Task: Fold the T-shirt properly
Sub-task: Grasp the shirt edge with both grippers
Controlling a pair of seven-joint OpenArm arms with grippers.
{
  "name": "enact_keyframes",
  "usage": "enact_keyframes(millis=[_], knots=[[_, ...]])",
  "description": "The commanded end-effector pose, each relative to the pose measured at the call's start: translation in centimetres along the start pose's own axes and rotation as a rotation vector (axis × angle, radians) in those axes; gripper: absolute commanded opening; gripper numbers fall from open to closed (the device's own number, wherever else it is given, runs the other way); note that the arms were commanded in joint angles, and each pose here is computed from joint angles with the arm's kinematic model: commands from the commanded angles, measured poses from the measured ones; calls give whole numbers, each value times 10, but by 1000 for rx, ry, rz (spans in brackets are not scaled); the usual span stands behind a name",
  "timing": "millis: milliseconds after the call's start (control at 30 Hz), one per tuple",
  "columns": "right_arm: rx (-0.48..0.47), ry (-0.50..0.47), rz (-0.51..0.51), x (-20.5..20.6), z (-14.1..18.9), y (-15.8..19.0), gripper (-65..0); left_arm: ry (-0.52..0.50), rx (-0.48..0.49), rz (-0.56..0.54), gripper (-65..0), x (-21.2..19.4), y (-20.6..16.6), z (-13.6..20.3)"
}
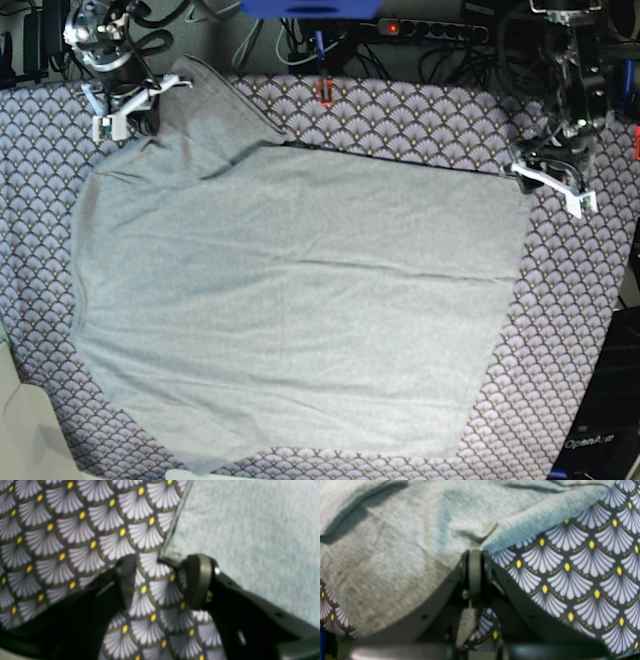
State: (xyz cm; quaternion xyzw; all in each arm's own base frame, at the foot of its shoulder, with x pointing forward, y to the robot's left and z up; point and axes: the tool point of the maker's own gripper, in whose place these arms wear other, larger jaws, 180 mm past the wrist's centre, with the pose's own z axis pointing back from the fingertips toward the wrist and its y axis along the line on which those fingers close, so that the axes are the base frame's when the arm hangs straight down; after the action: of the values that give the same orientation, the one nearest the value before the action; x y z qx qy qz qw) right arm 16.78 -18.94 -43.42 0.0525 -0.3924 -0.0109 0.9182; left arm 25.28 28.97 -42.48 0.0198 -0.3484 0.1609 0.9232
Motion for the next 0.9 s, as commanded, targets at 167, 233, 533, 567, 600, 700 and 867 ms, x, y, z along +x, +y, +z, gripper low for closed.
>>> enact_keyframes(millis=[167, 233, 533, 567, 600, 700, 867], knots=[[16, 44, 17, -9, 2, 4, -650, -32, 0, 2, -327, 15, 0, -6], [15, 43, 18, -9, 2, 4, -650, -26, -2, 6, -328, 14, 0, -7], [14, 40, 21, -7, 2, 4, -650, 19, -70, -54, -330, -5, -34, -11], [14, 40, 21, -7, 2, 4, -650, 23, -76, -58, -330, -6, -36, -12], [14, 40, 21, -7, 2, 4, -650, 26, -79, -60, -331, -8, -38, -12], [14, 40, 21, -7, 2, 4, -650, 30, -81, -62, -371, -9, -38, -10], [14, 40, 21, -7, 2, 4, -650, 48, -72, -69, -548, -17, -33, -9]])
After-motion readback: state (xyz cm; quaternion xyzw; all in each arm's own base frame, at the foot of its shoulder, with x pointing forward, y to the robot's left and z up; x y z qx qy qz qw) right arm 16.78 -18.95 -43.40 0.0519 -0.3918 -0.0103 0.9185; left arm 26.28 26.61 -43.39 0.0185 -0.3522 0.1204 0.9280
